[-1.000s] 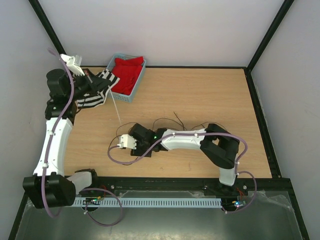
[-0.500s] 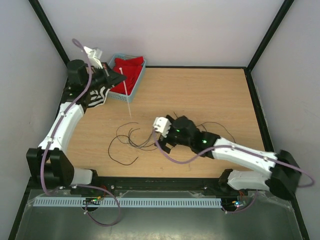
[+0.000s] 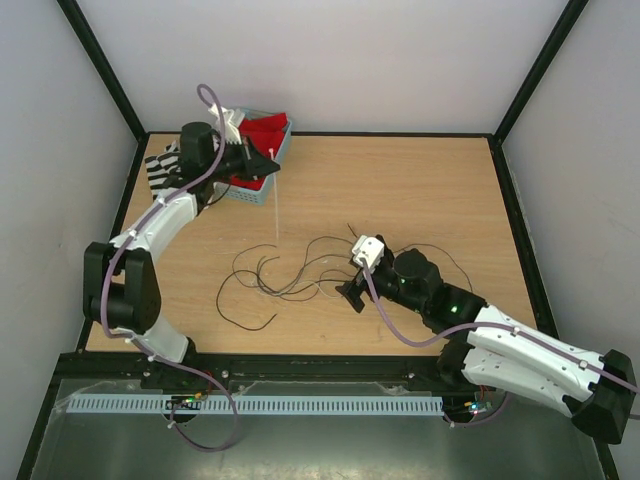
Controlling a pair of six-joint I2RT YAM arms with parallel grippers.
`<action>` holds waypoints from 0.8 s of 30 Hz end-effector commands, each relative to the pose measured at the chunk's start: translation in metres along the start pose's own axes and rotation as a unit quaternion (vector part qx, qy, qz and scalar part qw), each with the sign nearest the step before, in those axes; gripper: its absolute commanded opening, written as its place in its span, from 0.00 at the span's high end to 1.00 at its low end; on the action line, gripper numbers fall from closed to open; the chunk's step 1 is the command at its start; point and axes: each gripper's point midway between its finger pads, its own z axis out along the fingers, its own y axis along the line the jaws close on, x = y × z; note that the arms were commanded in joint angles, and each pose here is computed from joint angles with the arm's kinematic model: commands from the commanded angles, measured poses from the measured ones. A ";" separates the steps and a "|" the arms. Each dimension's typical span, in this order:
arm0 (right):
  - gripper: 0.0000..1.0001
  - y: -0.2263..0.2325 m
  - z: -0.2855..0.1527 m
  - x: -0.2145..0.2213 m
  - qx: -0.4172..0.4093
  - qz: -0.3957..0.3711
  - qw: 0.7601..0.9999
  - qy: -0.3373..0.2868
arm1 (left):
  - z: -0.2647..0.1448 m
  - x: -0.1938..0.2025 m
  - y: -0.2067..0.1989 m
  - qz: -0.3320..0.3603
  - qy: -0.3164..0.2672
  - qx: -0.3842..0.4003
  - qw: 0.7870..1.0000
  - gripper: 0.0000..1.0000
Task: Zip-tie the wires
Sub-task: Tie the cable at the center of the board.
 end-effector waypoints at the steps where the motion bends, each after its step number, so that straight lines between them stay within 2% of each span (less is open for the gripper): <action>1: 0.01 0.001 -0.004 0.006 0.007 0.036 0.999 0.002 | 0.016 -0.006 -0.013 0.028 -0.022 0.018 0.999 1.00; 16: 0.00 0.010 -0.001 0.005 -0.013 0.063 0.998 -0.011 | 0.049 0.053 0.014 -0.016 0.013 -0.004 1.000 1.00; 24: 0.01 0.022 0.001 -0.007 -0.056 0.018 0.997 -0.046 | 0.039 0.097 0.025 -0.057 0.018 -0.022 0.998 1.00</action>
